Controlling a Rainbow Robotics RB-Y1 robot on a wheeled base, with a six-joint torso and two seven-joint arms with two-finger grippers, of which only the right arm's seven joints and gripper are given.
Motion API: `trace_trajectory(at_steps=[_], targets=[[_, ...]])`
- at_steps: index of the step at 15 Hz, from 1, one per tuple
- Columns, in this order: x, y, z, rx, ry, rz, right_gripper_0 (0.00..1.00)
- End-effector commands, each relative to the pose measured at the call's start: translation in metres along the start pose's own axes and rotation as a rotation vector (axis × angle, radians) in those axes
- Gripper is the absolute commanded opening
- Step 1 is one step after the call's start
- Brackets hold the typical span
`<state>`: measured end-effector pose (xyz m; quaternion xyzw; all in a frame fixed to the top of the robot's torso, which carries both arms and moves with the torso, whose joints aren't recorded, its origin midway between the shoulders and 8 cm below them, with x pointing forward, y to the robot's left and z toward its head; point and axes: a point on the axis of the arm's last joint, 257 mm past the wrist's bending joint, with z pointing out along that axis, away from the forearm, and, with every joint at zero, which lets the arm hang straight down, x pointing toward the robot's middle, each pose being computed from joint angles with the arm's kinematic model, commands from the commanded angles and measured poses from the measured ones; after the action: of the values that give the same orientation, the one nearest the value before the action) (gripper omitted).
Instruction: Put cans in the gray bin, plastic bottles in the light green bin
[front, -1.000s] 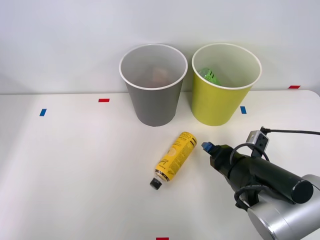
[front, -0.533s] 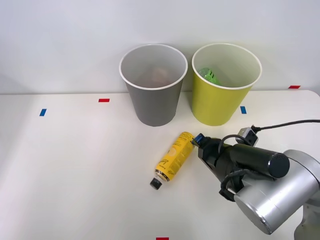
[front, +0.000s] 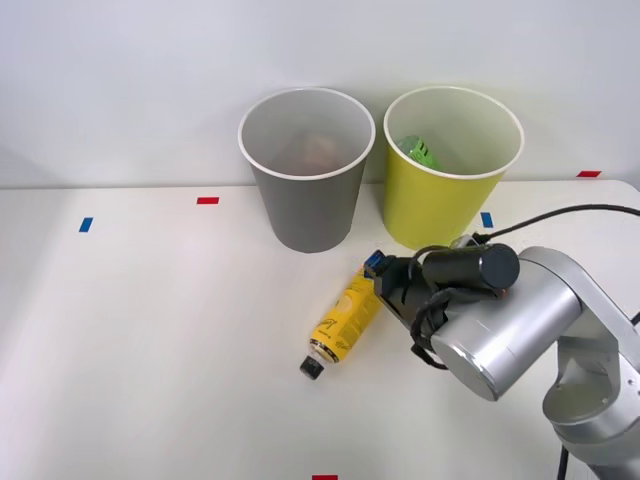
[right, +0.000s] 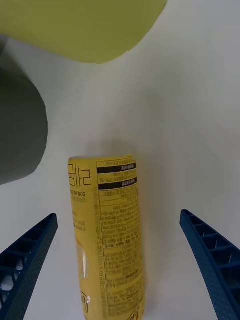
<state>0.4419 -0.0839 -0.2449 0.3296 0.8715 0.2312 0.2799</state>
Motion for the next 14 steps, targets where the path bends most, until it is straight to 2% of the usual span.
trace_trajectory(at_steps=[1,9,14], targets=[[0.005,0.006,0.012,0.019,0.012,-0.018,0.84],[0.009,0.020,0.041,0.069,0.004,0.001,0.84],[0.006,0.019,0.045,0.081,-0.011,0.007,0.84]])
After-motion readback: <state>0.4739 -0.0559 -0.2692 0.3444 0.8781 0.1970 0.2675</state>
